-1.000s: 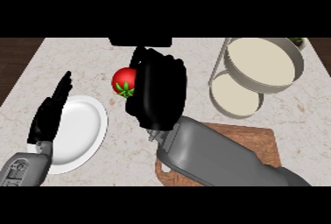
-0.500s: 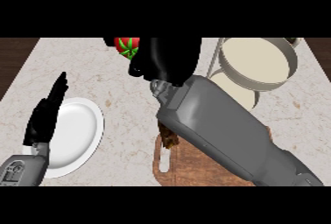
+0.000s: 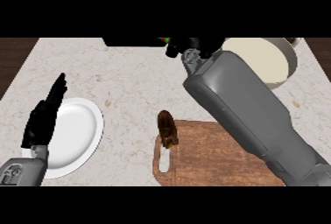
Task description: Pick the tomato from the cutting board and place it in the tiered basket
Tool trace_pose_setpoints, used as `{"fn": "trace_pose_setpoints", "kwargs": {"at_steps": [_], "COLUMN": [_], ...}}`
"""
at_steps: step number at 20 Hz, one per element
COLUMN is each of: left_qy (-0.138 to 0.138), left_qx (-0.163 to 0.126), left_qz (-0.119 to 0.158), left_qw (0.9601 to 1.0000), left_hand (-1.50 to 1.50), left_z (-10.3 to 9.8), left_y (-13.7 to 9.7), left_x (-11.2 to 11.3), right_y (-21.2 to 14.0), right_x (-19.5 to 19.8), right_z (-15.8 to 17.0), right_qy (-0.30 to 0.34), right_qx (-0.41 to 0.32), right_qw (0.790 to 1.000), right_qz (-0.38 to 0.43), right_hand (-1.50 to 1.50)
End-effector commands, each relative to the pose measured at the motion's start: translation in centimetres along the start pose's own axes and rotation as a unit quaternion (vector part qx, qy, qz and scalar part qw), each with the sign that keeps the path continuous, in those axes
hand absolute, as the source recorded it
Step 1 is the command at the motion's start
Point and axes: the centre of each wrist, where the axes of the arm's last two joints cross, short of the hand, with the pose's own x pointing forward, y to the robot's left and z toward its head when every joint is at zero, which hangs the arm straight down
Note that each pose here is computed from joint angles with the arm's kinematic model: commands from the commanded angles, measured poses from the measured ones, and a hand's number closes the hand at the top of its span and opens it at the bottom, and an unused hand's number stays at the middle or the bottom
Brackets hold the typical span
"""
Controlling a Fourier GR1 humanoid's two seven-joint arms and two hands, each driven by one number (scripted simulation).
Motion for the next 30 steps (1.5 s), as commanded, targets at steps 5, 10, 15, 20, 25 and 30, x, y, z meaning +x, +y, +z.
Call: {"fn": "trace_pose_setpoints", "kwargs": {"at_steps": [5,10,15,20,25,30], "left_qy": [0.000,0.002,0.000,0.000,0.000,0.000], "left_qx": [-0.004,0.006,0.005,0.001,-0.004,0.001], "left_qz": [-0.001,0.004,0.000,-0.008,0.005,-0.009], "left_qw": [1.0000,1.0000,1.0000,1.0000,1.0000,1.0000], "left_hand": [0.00,0.00,0.00,0.00,0.00,0.00], "left_z": [-0.3,-0.7,0.1,-0.6,0.7,0.5], "left_y": [-0.8,-0.1,0.6,0.8,0.4,1.5], "left_x": [0.3,-0.1,-1.1,0.0,0.2,0.2], "right_y": [0.1,1.4,2.1,3.7,4.2,4.6], "right_x": [-6.6,-9.8,-10.6,-13.5,-16.2,-18.6], "right_z": [-5.3,-5.6,-4.7,-5.8,-5.3,-5.6], "right_qy": [0.055,0.040,0.034,0.043,0.142,0.125], "right_qx": [-0.021,-0.006,0.044,0.084,0.133,0.140], "right_qw": [0.987,0.989,0.992,0.992,0.980,0.981], "right_qz": [0.152,0.139,0.117,0.079,-0.038,-0.040], "right_hand": [1.50,1.50,1.50,1.50,1.50,-1.50]}}
